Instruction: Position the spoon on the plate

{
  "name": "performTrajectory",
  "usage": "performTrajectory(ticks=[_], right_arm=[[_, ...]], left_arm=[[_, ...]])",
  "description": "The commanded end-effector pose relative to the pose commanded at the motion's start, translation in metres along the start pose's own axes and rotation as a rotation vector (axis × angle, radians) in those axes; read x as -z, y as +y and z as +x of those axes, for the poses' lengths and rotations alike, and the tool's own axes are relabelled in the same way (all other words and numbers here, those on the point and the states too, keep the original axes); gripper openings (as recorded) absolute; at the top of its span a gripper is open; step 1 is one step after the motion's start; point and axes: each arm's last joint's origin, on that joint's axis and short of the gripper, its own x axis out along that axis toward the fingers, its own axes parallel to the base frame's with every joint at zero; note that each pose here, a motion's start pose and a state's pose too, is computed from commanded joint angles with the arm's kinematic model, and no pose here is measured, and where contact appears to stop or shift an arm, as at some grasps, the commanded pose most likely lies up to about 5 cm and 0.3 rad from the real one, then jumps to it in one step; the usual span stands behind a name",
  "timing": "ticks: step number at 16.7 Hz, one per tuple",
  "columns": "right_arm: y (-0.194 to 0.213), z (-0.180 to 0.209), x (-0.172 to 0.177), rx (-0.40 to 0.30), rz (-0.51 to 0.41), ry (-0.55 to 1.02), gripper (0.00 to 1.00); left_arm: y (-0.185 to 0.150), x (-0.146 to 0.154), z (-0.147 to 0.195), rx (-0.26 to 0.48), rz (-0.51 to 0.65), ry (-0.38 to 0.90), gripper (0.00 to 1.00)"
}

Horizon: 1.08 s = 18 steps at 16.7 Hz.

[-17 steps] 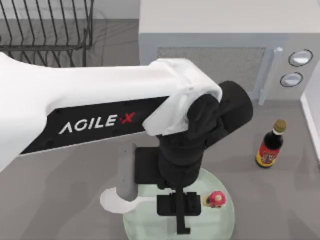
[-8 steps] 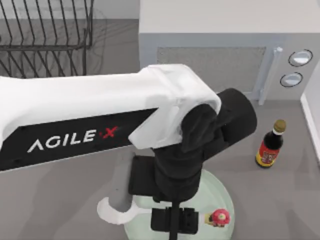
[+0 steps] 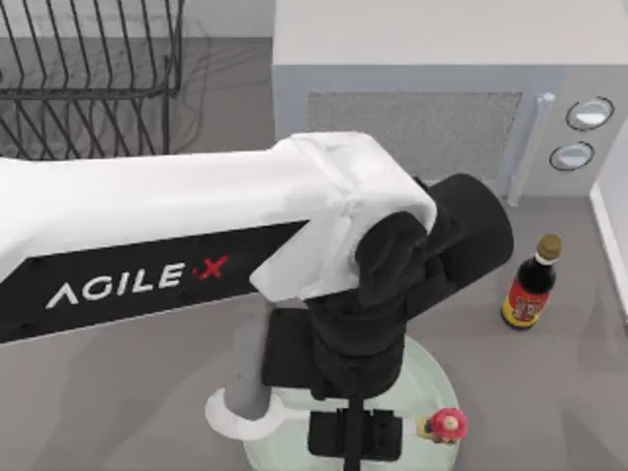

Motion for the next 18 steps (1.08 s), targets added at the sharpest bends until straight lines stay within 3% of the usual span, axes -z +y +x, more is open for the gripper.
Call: performTrajectory(ticks=[7, 12, 17, 18], right_arm=[[0.000, 0.000, 0.000, 0.000, 0.000, 0.000, 1.00], [0.000, 0.000, 0.000, 0.000, 0.000, 0.000, 1.00], [0.000, 0.000, 0.000, 0.000, 0.000, 0.000, 1.00], [0.000, 0.000, 0.000, 0.000, 0.000, 0.000, 1.00]], left_arm=[[-0.023, 0.003, 0.029, 0.037, -0.069, -0.010, 0.00], [-0.033, -0.003, 0.064, 0.010, -0.109, -0.070, 0.00], [-0.033, -0.004, 0.067, 0.005, -0.111, -0.077, 0.00], [-0.033, -0.004, 0.067, 0.005, -0.111, -0.077, 0.08]])
